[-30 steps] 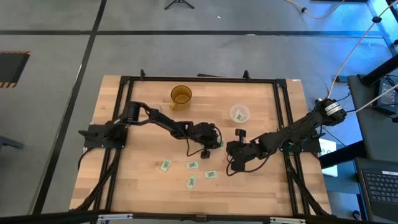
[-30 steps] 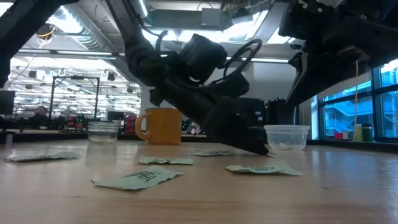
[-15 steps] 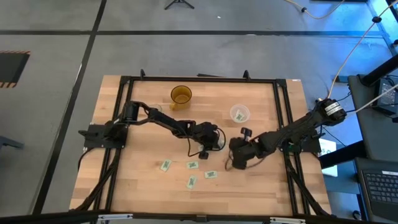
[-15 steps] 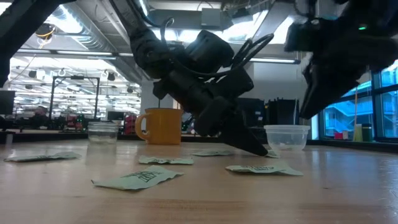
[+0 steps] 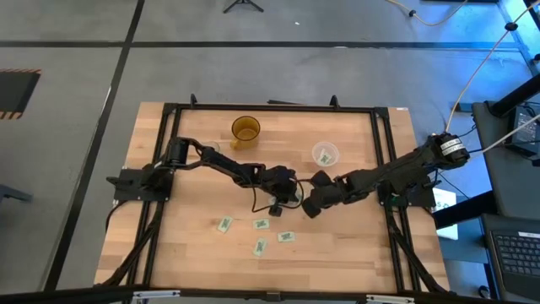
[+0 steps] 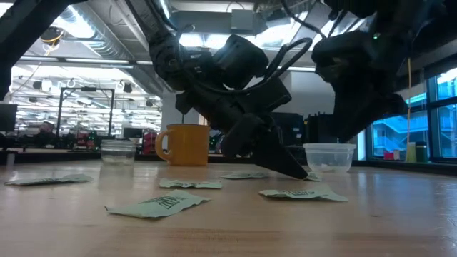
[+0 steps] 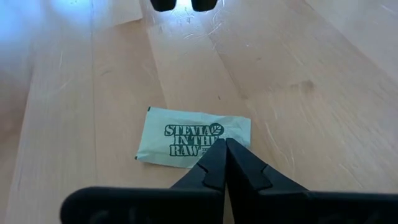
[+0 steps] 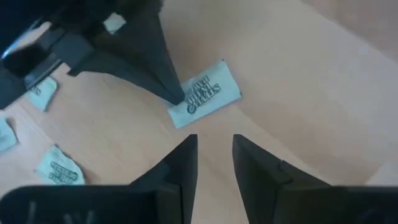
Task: Pick and place Stevia / Truvia into bins
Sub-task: Put the stevia packet into the transparent container
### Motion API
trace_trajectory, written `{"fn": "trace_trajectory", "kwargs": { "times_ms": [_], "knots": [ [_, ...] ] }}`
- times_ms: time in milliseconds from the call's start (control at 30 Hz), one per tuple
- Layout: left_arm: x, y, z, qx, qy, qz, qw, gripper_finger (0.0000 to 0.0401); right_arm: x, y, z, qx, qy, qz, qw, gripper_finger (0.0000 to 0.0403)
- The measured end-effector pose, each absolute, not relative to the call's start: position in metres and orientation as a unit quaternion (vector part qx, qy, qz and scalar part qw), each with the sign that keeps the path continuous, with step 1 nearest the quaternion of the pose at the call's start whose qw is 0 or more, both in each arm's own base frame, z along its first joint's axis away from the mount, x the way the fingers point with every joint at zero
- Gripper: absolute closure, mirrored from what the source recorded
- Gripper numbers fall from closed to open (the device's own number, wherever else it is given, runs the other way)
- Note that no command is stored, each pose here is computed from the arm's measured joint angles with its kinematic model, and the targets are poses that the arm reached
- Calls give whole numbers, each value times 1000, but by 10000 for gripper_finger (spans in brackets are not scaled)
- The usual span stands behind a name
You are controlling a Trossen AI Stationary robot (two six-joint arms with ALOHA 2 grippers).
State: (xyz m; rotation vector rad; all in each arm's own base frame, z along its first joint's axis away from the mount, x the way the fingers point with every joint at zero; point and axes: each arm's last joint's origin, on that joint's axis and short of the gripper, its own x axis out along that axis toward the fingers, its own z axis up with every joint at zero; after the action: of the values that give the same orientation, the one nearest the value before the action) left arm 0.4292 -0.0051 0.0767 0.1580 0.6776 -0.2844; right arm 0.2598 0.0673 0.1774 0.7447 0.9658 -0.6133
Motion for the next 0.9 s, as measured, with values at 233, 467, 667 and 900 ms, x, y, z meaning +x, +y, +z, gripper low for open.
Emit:
{"fn": "trace_trajectory", "kwargs": {
  "times_ms": [233, 467, 667, 900],
  "knots": [
    [429, -9, 77, 81, 330, -144, 929, 399, 248, 61, 154, 427, 434, -317, 727, 298],
    [429, -12, 77, 91, 327, -150, 928, 399, 252, 55, 138, 512, 339, -259, 745, 298],
    [429, -14, 76, 82, 324, -174, 926, 399, 238, 46, 120, 532, 335, -291, 721, 298],
    [428, -16, 76, 89, 322, -181, 925, 399, 229, 44, 111, 553, 319, -291, 712, 298]
  ]
}}
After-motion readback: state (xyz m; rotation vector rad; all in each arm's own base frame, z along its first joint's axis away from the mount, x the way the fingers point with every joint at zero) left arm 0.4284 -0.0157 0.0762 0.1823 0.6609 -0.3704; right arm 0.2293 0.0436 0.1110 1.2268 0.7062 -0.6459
